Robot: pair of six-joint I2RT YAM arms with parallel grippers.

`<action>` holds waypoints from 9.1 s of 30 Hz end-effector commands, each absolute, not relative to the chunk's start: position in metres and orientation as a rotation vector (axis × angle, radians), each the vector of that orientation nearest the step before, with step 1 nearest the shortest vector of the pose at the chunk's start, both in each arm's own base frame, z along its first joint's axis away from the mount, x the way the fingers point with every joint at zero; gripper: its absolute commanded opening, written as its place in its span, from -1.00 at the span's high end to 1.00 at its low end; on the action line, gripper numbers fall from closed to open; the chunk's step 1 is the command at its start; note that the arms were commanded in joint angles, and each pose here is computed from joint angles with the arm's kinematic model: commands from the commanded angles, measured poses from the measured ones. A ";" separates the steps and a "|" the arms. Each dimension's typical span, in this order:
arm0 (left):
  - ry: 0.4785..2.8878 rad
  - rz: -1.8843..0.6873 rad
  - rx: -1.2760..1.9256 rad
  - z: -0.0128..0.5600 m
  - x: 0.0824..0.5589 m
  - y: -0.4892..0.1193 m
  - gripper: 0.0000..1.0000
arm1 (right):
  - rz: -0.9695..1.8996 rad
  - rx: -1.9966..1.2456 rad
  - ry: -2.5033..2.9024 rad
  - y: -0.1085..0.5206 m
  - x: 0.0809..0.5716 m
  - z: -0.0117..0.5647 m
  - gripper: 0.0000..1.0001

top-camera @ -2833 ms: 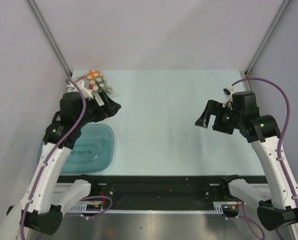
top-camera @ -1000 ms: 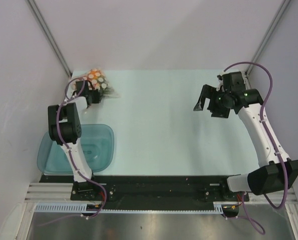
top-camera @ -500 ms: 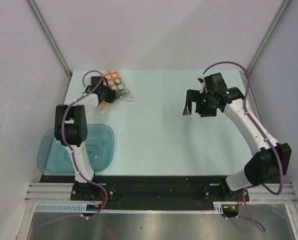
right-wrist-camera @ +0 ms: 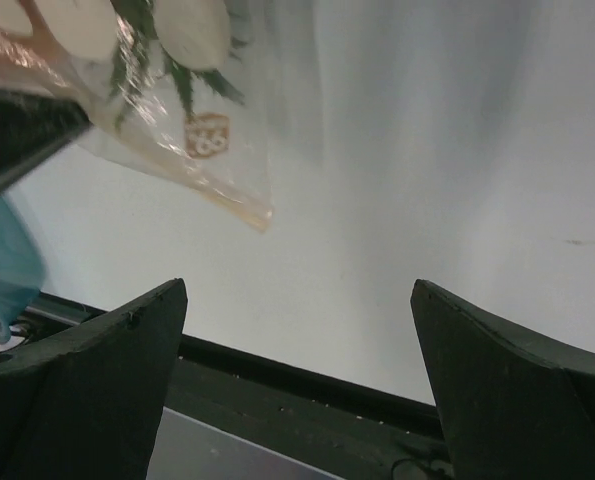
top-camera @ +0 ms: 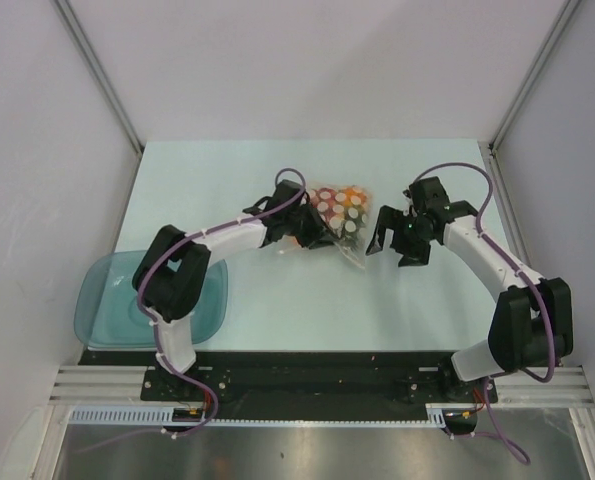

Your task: Open the zip-top bag and remove the fake food

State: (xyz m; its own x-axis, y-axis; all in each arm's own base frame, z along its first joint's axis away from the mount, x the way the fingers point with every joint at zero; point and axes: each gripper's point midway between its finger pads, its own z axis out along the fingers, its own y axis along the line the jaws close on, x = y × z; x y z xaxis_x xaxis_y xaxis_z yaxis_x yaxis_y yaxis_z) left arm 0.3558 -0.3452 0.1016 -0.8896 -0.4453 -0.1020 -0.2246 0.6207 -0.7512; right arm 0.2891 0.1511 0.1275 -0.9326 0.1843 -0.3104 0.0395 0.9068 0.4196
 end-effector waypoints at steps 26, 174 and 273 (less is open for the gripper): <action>2.753 -0.838 0.227 0.071 0.347 -0.182 -0.16 | 0.790 0.153 2.587 0.148 0.245 0.164 -1.00; 1.548 -0.967 1.015 0.274 0.263 -0.320 -0.21 | 0.993 -1.327 1.529 0.289 0.238 0.290 1.00; 1.794 -0.835 0.652 0.249 0.315 -0.215 1.00 | 0.538 -0.823 1.963 0.149 0.204 0.235 0.51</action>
State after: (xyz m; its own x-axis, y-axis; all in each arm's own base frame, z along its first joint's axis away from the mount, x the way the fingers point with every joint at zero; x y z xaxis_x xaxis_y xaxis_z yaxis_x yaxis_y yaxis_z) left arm 0.2920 -0.2243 0.2224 -0.4471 0.0551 -0.8928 0.7412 0.5816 -0.3352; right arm 0.2182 0.1546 0.2320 -0.2960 -0.3720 -0.8797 -0.7533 0.6572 -0.0245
